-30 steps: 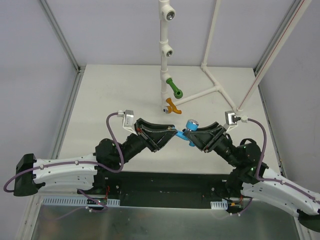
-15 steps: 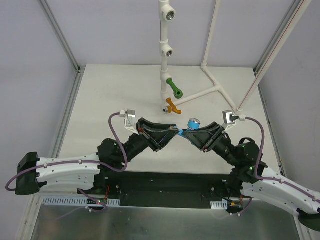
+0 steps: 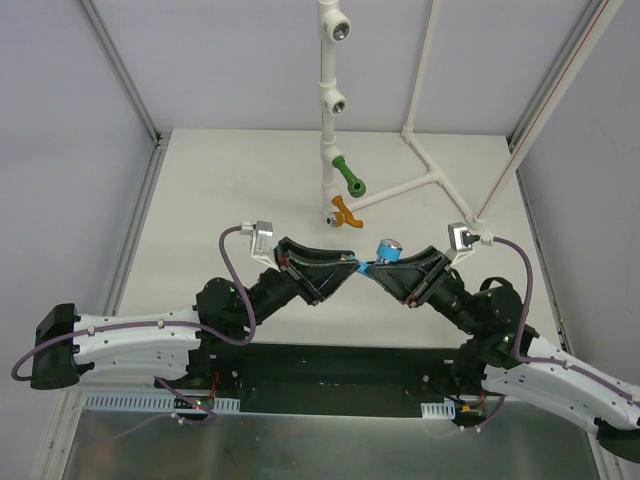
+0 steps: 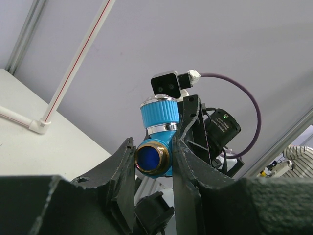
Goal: Install the water faucets
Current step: Adjust the water faucet.
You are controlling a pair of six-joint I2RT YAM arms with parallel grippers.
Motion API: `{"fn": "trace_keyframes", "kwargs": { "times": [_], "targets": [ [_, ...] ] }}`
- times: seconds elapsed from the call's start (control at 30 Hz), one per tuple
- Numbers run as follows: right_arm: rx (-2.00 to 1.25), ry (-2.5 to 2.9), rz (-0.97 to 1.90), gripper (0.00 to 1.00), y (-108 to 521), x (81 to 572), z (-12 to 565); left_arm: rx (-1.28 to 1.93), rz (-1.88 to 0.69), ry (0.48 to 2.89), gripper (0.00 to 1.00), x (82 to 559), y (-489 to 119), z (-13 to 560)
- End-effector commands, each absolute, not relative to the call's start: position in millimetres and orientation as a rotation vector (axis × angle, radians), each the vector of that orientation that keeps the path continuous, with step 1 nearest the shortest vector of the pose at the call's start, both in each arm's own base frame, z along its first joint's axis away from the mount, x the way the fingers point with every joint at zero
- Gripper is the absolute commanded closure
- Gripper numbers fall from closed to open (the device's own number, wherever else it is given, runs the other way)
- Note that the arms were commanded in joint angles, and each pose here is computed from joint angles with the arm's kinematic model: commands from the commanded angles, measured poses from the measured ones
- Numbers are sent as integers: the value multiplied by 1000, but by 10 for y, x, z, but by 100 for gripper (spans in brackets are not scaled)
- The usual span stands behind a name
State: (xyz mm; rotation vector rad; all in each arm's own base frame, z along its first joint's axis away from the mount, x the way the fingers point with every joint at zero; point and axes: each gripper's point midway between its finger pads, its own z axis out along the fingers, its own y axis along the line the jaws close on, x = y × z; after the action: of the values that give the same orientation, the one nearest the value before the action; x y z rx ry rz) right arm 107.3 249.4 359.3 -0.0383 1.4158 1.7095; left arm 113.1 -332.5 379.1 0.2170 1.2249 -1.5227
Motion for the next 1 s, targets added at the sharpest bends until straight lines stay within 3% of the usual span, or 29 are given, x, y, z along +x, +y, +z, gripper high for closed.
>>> {"fn": "trace_keyframes", "kwargs": {
  "times": [0.0, 0.07, 0.2, 0.27, 0.33, 0.5, 0.97],
  "targets": [
    [-33, 1330, 1680, 100, 2355, 1076, 3839, 188, -1576, 1123, 100, 1058, -3177, 4063],
    [-13, 1334, 1673, 100, 2331, 1096, 3830, 186, -1577, 1127, 96, 1060, -3176, 4058],
    [-16, 1347, 1640, 100, 2304, 1113, 3805, 144, -1578, 1147, 43, 1101, -3145, 4040],
    [-20, 1354, 1619, 100, 2284, 1122, 3789, 134, -1579, 1156, 30, 1107, -3132, 4044],
    [-19, 1354, 1593, 100, 2254, 1139, 3782, 116, -1582, 1166, 23, 1121, -3121, 4047],
    [-42, 1367, 1531, 100, 2197, 1154, 3794, 33, -1579, 1207, 16, 1213, -3094, 4027],
    [11, 1364, 1444, 100, 2067, 1263, 3822, 54, -1658, 1325, 20, 1133, -3313, 3946]
  ]
}}
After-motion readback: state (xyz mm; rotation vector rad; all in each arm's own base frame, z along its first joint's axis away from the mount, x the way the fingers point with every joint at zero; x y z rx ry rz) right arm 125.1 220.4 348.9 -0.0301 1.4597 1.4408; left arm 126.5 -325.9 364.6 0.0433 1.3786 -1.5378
